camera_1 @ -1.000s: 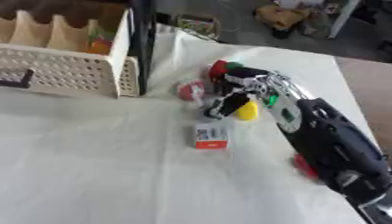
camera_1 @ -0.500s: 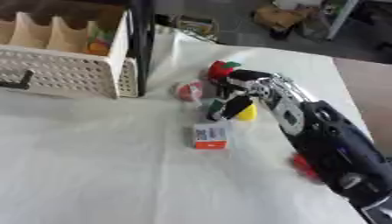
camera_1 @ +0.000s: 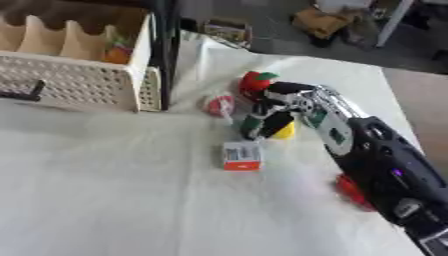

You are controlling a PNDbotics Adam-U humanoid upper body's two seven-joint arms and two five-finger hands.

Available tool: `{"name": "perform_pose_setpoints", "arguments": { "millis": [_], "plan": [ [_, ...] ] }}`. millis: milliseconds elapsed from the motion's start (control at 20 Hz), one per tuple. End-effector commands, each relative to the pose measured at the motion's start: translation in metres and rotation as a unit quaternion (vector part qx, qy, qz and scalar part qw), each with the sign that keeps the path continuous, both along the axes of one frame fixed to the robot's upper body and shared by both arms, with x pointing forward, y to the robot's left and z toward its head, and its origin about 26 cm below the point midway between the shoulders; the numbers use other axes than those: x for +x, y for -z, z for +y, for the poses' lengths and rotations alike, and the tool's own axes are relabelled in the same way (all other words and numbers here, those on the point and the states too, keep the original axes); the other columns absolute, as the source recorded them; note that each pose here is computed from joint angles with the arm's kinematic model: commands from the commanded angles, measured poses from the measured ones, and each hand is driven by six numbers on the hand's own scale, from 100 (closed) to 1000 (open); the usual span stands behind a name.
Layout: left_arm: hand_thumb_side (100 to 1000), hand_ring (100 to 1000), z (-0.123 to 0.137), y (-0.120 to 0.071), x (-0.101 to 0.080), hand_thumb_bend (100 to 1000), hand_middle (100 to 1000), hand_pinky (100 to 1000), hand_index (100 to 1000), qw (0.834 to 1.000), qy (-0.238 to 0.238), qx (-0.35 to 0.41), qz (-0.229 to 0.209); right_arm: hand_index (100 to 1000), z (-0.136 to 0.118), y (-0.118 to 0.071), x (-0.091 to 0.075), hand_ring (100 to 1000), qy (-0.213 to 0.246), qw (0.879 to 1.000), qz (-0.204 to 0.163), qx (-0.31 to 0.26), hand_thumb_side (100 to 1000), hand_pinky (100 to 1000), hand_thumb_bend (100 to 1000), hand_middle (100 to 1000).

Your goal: Pick up objects from table and place into drawer.

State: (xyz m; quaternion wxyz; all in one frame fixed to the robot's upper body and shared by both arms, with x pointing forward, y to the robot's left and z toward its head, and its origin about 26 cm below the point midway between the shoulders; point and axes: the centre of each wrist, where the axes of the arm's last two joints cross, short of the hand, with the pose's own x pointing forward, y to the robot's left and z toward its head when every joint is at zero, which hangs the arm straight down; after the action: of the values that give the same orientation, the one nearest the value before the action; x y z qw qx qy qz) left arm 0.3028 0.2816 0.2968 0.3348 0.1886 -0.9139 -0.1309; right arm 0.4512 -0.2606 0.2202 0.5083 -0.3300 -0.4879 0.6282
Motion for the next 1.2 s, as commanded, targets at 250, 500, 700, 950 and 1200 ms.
{"name": "perform_pose_setpoints", "arguments": {
  "millis": [250,500,700,950,1200],
  "plan": [
    [344,100,0.0016,-0.0072,-0.0026,100,112,214,706,1.000,0.000,0.000,-0.011,739,-0.0126,-0.0131,0.0003,810,0.021,1.000,-0.019,0.002,480,845,408,610],
    [349,100,0.0017,-0.0076,-0.0026,100,111,212,703,1.000,-0.001,-0.003,-0.013,706,-0.0142,-0.0120,0.0005,796,0.028,0.999,-0.019,0.010,460,836,359,576],
    [349,100,0.0015,-0.0077,-0.0025,100,110,210,700,1.000,0.000,-0.004,-0.013,679,-0.0138,-0.0117,0.0006,785,0.029,0.999,-0.018,0.014,433,831,326,546],
    [354,100,0.0020,-0.0077,-0.0026,100,109,208,699,1.000,-0.001,-0.007,-0.013,637,-0.0146,-0.0132,0.0004,765,0.032,0.999,-0.016,0.022,376,816,209,504],
    [359,100,0.0024,-0.0078,-0.0027,100,109,206,696,1.000,-0.002,-0.009,-0.013,607,-0.0150,-0.0194,-0.0009,756,0.034,0.999,-0.022,0.032,276,811,100,488]
  ]
}}
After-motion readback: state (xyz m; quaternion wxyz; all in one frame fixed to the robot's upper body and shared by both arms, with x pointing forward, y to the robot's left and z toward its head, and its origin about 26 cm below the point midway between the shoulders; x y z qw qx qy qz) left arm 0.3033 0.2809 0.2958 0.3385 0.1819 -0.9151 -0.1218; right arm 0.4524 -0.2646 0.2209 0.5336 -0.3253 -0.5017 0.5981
